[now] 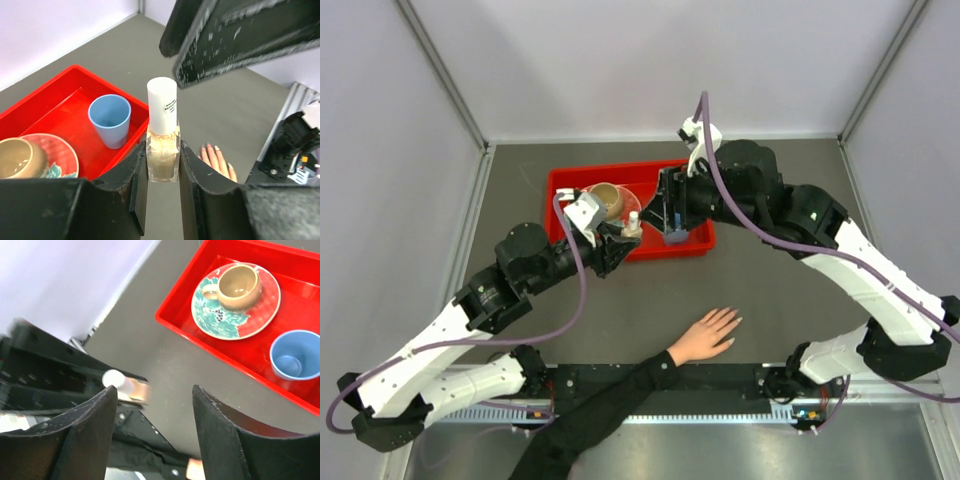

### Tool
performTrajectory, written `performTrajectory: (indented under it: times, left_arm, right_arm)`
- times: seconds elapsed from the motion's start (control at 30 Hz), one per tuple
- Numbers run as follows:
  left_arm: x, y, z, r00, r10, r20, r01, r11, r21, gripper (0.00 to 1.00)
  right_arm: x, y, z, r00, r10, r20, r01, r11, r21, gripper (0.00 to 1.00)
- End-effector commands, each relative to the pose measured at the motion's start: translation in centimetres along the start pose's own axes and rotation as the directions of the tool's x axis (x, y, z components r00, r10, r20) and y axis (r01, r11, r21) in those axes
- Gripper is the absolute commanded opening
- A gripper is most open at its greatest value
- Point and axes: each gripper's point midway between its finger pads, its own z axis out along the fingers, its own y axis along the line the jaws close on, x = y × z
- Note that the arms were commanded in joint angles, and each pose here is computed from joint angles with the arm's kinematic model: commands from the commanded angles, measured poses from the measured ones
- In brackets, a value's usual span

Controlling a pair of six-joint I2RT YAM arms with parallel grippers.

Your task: Paint the nails

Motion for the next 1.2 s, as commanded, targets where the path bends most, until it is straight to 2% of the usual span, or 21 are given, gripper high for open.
performTrajectory:
  times: [0.0,0.23,0.3,0.37,0.57,0.6,0.63,0.67,0.7,0.8,0.87,0.93,0.97,1.07,1.13,1.17]
  left_arm:
    - [-1.0,0.8,0.8,0.998,0.036,0.055,-0.034,0.999,-0.041,0.0]
    - [-0.3,1.7,1.6,0.999,0.032,0.019,-0.031,0.996,-0.088,0.0]
    - [-0.4,1.8,1.5,0.999,0.025,0.025,-0.023,0.995,-0.095,0.0]
    - [-0.4,1.8,1.4,0.999,0.018,0.029,-0.015,0.995,-0.098,0.0]
    - [-0.7,1.4,1.0,0.999,-0.004,0.049,0.008,0.997,-0.081,0.0]
    - [-0.8,1.4,1.0,0.999,-0.007,0.051,0.011,0.997,-0.078,0.0]
    - [-0.8,1.0,1.1,0.999,-0.012,0.05,0.015,0.998,-0.058,0.0]
    - [-1.0,0.9,1.1,0.998,-0.022,0.055,0.026,0.998,-0.058,0.0]
    - [-0.9,0.3,1.1,0.998,-0.03,0.049,0.032,0.999,-0.022,0.0]
    - [-1.1,-1.3,0.8,0.997,-0.057,0.048,0.054,0.997,0.06,0.0]
    - [-1.6,-3.2,0.0,0.997,-0.059,0.042,0.051,0.985,0.164,0.0]
    - [-2.0,-4.8,-1.1,0.998,-0.057,0.039,0.045,0.966,0.255,0.0]
    - [-2.0,-6.3,-1.8,0.998,-0.053,0.029,0.04,0.94,0.339,0.0]
    - [-2.6,-8.2,-3.4,0.998,-0.058,0.034,0.037,0.897,0.44,0.0]
    - [-2.9,-9.9,-4.6,0.997,-0.068,0.024,0.045,0.848,0.528,0.0]
    - [-3.5,-10.4,-5.1,0.996,-0.073,0.043,0.037,0.828,0.559,0.0]
  right_arm:
    - [-1.6,1.4,0.6,0.999,0.043,0.029,-0.043,0.999,-0.009,0.6]
    - [-0.7,2.4,2.1,1.0,-0.009,-0.002,0.009,1.0,0.01,0.56]
    - [-0.3,2.2,2.4,1.0,-0.014,-0.015,0.014,1.0,0.021,0.52]
    - [0.1,2.0,2.6,0.999,-0.016,-0.029,0.017,0.999,0.031,0.43]
    - [0.9,1.7,2.9,0.998,-0.02,-0.051,0.022,0.999,0.034,0.39]
    - [0.8,1.9,3.0,0.999,-0.019,-0.047,0.021,0.999,0.029,0.35]
    - [0.9,2.2,2.9,0.998,-0.025,-0.051,0.026,1.0,0.011,0.25]
    - [0.9,2.3,2.9,0.998,-0.037,-0.052,0.037,0.999,0.001,0.03]
    - [0.8,2.5,2.8,0.998,-0.047,-0.051,0.046,0.999,-0.014,0.0]
    - [1.1,3.6,2.0,0.992,-0.111,-0.062,0.105,0.99,-0.099,0.0]
    - [1.9,4.5,1.3,0.978,-0.2,-0.062,0.184,0.963,-0.198,0.0]
    - [1.2,6.4,-1.1,0.954,-0.299,0.03,0.291,0.896,-0.335,0.0]
    - [2.1,6.4,-1.3,0.946,-0.324,0.035,0.313,0.875,-0.369,0.0]
    - [2.0,8.5,-4.9,0.919,-0.368,0.145,0.387,0.763,-0.519,0.0]
    - [2.4,9.7,-6.8,0.904,-0.391,0.174,0.412,0.688,-0.598,0.0]
    - [2.5,9.9,-7.1,0.902,-0.393,0.179,0.415,0.676,-0.609,0.0]
